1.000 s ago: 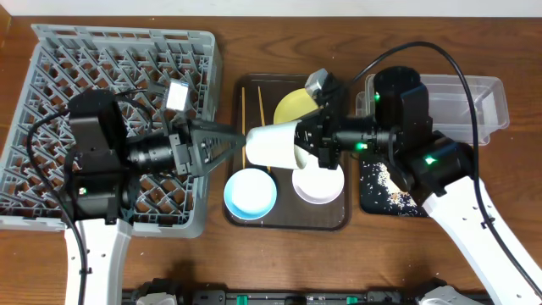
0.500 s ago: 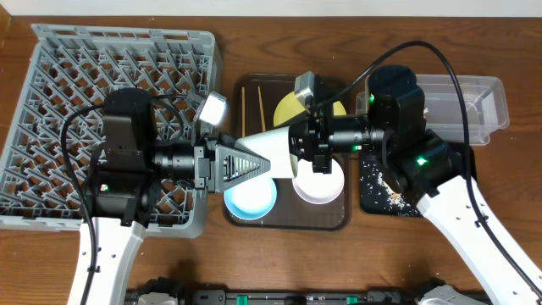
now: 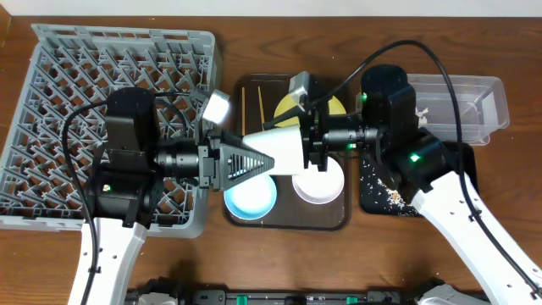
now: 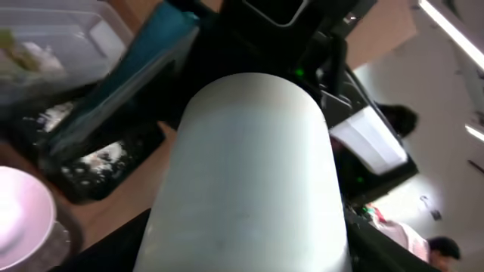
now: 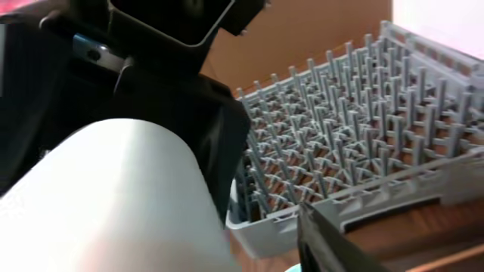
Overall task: Sort waste into correct bins and load items into the dishwasher
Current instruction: 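Grasp the white cup with the left gripper and release the right gripper, then place the white cup into the grey dish rack with the left gripper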
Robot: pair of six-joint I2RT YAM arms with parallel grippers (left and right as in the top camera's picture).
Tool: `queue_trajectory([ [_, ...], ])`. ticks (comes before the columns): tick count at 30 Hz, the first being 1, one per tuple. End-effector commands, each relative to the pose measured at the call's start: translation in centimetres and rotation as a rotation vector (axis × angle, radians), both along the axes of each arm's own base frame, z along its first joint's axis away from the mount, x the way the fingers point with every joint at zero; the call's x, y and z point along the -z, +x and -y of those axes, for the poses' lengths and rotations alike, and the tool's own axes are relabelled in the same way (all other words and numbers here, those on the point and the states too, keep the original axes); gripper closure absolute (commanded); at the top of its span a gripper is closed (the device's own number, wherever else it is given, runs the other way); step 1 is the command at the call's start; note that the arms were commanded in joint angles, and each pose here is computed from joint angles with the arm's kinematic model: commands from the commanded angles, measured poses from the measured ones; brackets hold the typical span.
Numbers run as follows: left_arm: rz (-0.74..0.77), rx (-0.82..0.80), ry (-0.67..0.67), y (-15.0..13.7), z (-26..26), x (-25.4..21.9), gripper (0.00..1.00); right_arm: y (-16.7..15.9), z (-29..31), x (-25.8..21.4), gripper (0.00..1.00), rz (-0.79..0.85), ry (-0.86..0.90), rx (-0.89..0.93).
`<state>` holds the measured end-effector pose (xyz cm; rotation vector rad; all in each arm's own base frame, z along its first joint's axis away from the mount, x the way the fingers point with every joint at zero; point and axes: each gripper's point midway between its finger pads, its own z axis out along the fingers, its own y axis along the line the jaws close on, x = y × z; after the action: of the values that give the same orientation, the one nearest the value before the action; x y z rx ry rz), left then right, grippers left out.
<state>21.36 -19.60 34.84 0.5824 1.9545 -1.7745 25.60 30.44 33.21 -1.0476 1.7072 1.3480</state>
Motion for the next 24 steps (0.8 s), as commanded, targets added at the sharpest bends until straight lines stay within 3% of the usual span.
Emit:
queue_trajectory([
  [1,0.037,-0.088,0.043,1.4,-0.2,-0.1,0.37,1.2,1.1,-0.5,0.55,-0.011,0.004,0.051],
  [7,0.003,-0.330,0.153,5.2,-2.8,2.1,0.38,2.9,4.3,-0.8,0.53,-0.027,-0.003,0.150],
  [13,-0.205,-0.715,0.387,8.3,-10.3,7.9,0.42,4.1,7.3,0.3,0.52,-0.114,-0.041,0.246],
  [18,-0.380,-0.975,0.568,7.7,-17.4,11.9,0.42,4.4,8.5,2.5,0.51,-0.179,-0.114,0.308],
  [24,-0.527,-1.237,0.871,4.5,-25.1,15.4,0.42,5.1,9.5,4.2,0.50,-0.192,-0.194,0.387],
])
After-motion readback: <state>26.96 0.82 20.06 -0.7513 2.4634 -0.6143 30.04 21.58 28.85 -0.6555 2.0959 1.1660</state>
